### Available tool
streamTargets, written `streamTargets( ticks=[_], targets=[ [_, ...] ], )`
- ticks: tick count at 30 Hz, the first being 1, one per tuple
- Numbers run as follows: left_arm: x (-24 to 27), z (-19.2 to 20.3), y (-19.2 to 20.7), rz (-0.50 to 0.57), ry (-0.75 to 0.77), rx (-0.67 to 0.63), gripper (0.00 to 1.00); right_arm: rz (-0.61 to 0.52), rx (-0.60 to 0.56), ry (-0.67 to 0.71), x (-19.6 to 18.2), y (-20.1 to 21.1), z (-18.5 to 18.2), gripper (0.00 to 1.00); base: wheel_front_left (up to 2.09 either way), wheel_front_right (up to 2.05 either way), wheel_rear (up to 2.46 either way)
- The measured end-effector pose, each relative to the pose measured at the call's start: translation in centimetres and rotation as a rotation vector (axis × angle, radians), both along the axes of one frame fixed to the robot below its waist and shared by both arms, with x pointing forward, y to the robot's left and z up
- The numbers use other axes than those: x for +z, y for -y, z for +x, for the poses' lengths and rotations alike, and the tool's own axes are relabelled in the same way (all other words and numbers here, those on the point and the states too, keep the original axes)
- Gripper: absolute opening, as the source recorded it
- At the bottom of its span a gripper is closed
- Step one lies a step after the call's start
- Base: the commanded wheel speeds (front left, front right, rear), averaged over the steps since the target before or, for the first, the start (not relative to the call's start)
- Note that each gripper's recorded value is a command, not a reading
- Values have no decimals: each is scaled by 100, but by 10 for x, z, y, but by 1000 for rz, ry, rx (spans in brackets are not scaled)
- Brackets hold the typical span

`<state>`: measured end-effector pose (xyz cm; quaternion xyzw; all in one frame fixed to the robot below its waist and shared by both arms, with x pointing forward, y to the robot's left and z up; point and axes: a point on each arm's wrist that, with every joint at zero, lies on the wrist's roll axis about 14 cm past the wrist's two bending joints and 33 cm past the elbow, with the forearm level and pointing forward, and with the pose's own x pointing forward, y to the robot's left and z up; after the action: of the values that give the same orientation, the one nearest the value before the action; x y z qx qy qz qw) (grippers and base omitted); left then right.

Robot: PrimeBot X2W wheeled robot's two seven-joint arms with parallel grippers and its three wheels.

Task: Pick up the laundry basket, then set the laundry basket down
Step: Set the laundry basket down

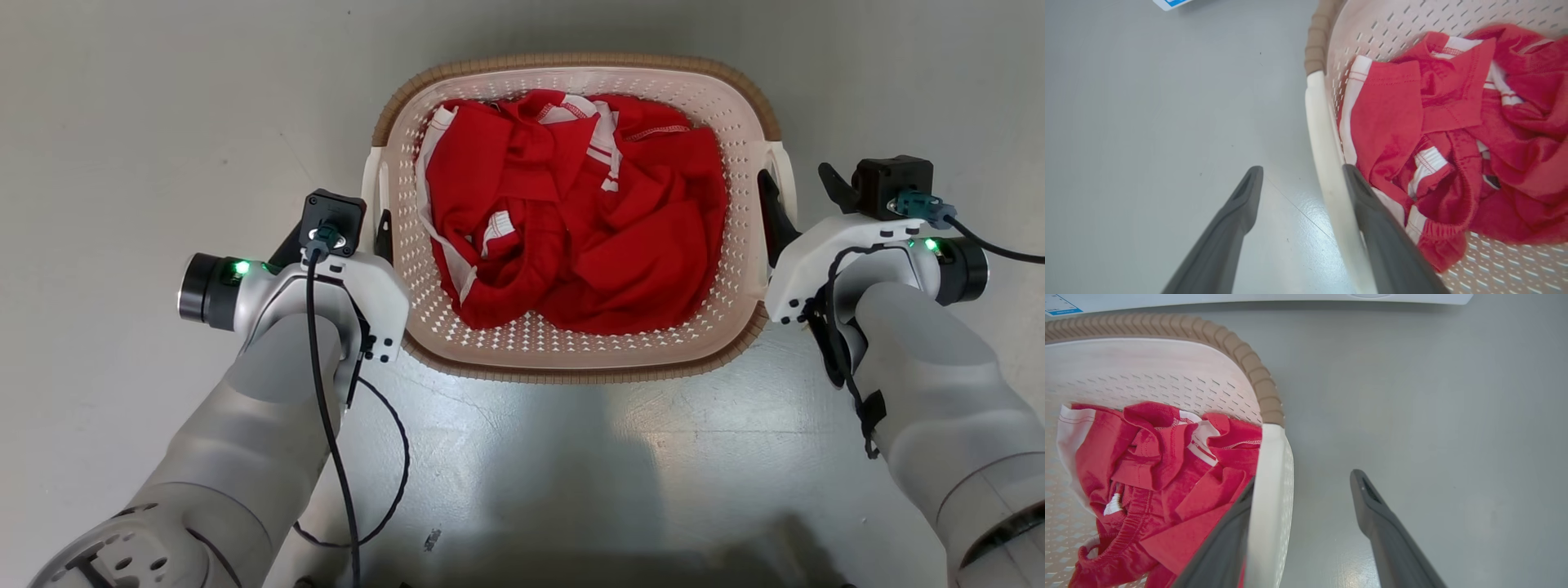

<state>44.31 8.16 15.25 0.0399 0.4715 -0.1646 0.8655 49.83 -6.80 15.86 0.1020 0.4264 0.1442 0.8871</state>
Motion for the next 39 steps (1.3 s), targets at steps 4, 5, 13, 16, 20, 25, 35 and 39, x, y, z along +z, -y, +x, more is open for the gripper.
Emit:
streamTargets(
  ticks=[4,5,13,16,20,25,35,39],
  targets=[
    [6,3,2,-7,14,-2,100,-5,13,10,5,0,1,100,0,0,0],
    [8,4,2,-8,17,-2,100,-5,13,13,7,0,2,100,0,0,0],
    [22,5,2,-18,38,6,100,-7,12,37,25,2,3,100,0,0,0],
    [28,3,3,-22,43,8,100,-11,10,41,31,5,0,100,0,0,0],
    [38,2,4,-28,55,9,100,-13,8,54,42,7,-3,100,0,0,0],
    [54,-1,4,-43,74,35,100,-8,-4,82,62,10,-6,100,0,0,0],
    [88,-11,2,-65,115,96,100,-12,-15,136,102,16,-17,100,0,0,0],
    [107,-13,2,-81,151,117,100,-13,-16,165,120,17,-24,100,0,0,0]
  ],
)
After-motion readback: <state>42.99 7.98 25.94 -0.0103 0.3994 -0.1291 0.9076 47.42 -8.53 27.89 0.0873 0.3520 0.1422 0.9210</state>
